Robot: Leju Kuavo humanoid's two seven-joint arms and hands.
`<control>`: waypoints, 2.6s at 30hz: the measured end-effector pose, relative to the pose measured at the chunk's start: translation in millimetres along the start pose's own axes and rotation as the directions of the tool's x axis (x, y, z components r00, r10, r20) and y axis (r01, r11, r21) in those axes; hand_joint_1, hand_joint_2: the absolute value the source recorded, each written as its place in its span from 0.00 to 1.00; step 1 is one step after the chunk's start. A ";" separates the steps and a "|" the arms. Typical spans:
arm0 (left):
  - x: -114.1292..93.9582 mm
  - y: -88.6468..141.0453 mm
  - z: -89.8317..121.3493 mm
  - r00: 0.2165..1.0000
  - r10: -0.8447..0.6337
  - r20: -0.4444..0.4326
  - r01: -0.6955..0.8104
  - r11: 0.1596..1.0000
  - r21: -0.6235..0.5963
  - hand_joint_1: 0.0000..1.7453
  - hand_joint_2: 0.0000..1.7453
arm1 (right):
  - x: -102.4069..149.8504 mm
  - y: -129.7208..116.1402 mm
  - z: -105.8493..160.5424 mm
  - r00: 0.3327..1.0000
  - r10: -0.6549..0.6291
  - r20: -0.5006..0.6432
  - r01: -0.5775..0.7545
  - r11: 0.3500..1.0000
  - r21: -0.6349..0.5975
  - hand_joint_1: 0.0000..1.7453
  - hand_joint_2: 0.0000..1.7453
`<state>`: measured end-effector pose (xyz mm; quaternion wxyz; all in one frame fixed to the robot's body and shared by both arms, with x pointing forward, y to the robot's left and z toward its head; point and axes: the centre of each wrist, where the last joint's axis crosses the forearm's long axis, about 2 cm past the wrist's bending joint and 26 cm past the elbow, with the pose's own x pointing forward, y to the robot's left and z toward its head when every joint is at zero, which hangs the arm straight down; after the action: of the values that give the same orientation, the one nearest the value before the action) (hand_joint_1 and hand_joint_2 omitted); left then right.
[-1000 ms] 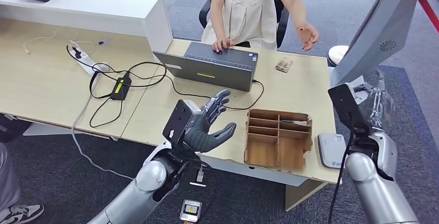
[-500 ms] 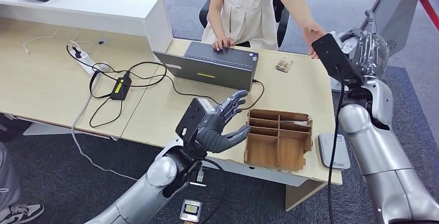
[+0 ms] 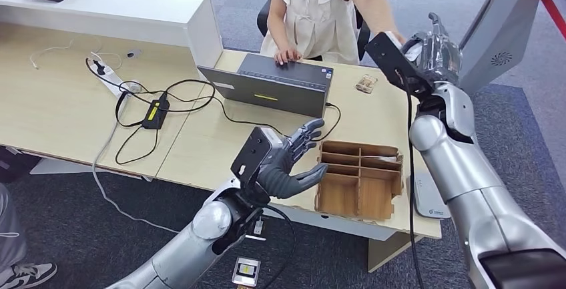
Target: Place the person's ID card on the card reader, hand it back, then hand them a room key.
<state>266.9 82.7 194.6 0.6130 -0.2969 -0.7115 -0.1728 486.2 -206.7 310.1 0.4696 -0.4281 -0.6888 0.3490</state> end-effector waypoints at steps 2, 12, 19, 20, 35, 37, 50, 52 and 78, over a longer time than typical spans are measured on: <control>-0.5 -0.1 0.1 1.000 0.000 -0.004 0.000 1.000 -0.002 0.00 1.00 | 2.5 2.2 -0.8 1.000 0.000 -0.008 0.000 1.000 0.015 0.93 1.00; -1.7 -0.1 0.4 1.000 -0.002 -0.024 0.002 1.000 0.001 0.00 1.00 | 5.8 12.8 0.4 0.999 0.020 -0.030 -0.018 0.998 0.066 0.09 1.00; -2.2 -0.4 0.6 0.999 0.002 -0.034 -0.001 1.000 0.008 0.00 1.00 | 3.8 18.0 2.2 0.999 0.038 -0.038 -0.035 0.996 0.084 0.00 1.00; -2.2 -0.5 0.7 0.999 0.002 -0.035 -0.001 1.000 0.009 0.00 1.00 | 3.5 18.6 2.5 0.999 0.036 -0.038 -0.033 0.996 0.082 0.00 1.00; -6.1 2.5 4.9 0.999 -0.008 -0.041 0.013 0.994 0.106 0.00 1.00 | 8.3 20.6 5.9 0.961 -0.272 0.050 0.271 0.962 0.027 0.00 1.00; -7.8 3.8 8.1 0.999 -0.013 -0.044 0.018 0.992 0.127 0.00 1.00 | 9.1 27.8 14.1 0.940 -0.339 0.034 0.338 0.941 0.035 0.00 1.00; -9.9 15.7 28.8 0.999 -0.045 -0.031 0.050 0.983 0.176 0.00 1.00 | -28.4 57.9 98.5 0.928 -0.372 0.016 0.365 0.916 0.165 0.00 1.00; -9.3 17.4 29.2 0.998 -0.049 -0.027 0.054 0.983 0.177 0.00 1.00 | -32.7 56.9 107.0 0.939 -0.344 0.026 0.335 0.928 0.165 0.00 1.00; -0.3 25.8 25.2 0.999 -0.039 0.032 0.031 0.977 0.209 0.00 1.00 | -43.6 74.7 170.6 0.952 0.245 0.181 -0.283 0.932 0.226 0.00 1.00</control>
<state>263.9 117.8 186.5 0.6249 -0.2215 -0.7416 -0.1025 352.8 -230.9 175.2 0.4152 -0.4271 -0.6087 0.5241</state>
